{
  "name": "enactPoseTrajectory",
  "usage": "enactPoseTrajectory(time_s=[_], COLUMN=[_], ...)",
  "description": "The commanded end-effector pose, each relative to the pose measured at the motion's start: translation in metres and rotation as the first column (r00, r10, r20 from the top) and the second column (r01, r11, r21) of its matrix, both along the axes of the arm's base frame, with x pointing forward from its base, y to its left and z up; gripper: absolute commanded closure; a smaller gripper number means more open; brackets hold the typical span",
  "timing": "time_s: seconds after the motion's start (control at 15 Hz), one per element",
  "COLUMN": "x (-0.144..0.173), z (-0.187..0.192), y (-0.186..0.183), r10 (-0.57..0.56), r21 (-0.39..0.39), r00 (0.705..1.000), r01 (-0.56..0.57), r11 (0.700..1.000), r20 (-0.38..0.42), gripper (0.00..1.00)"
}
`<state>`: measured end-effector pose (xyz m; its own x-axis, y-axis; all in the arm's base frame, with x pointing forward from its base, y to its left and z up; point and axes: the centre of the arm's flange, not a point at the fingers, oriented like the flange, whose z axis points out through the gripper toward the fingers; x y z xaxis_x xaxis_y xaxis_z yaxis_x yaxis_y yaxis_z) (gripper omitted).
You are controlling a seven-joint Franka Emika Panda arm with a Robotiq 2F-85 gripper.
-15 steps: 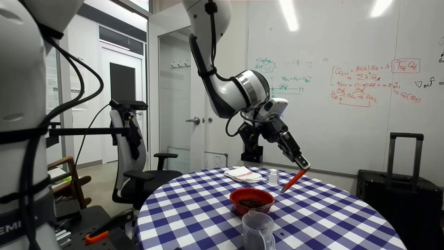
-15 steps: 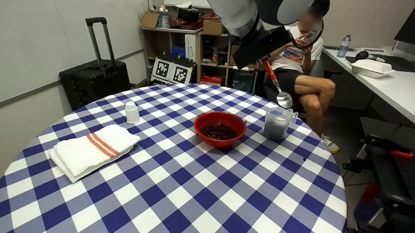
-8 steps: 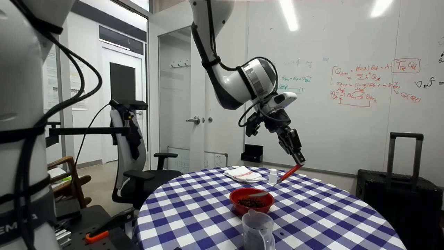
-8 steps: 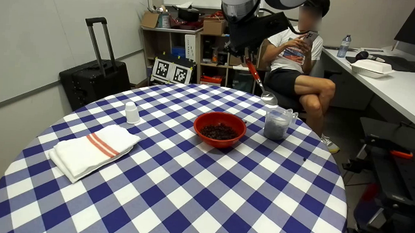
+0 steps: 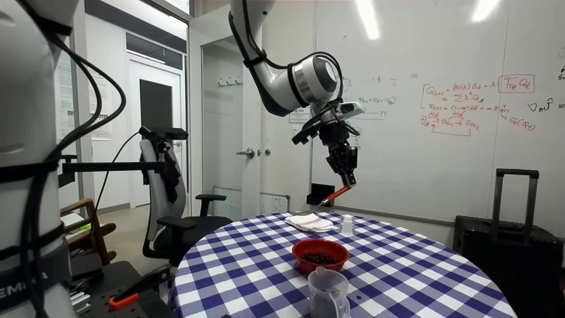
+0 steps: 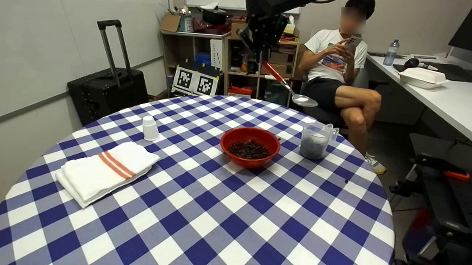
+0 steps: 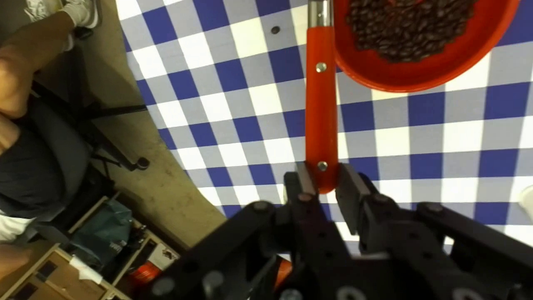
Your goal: Use the spoon to scoop up contents from the bowl and put them inside the jug
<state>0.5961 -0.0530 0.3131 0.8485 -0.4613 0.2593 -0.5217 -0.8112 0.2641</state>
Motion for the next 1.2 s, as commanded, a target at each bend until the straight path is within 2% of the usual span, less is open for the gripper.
enactPoseTrajectory(time_s=[0.0, 0.33, 0.67, 0.87, 1.13], x=[0.010, 0.027, 0.052, 0.068, 0.086], z=[0.013, 0.005, -0.026, -0.055, -0.097], y=[0.039, 0.115, 0.175, 0.190, 0.183], r10=[0.112, 0.262, 0.382, 0.426, 0.444], r21=[0.071, 0.136, 0.157, 0.157, 0.179], r00=[0.993, 0.962, 0.918, 0.896, 0.882], r01=[-0.109, -0.250, -0.363, -0.405, -0.416], r11=[0.992, 0.959, 0.918, 0.901, 0.891], r20=[-0.047, -0.080, -0.105, -0.129, -0.159], gripper=[0.95, 0.95, 0.95, 0.95, 0.95])
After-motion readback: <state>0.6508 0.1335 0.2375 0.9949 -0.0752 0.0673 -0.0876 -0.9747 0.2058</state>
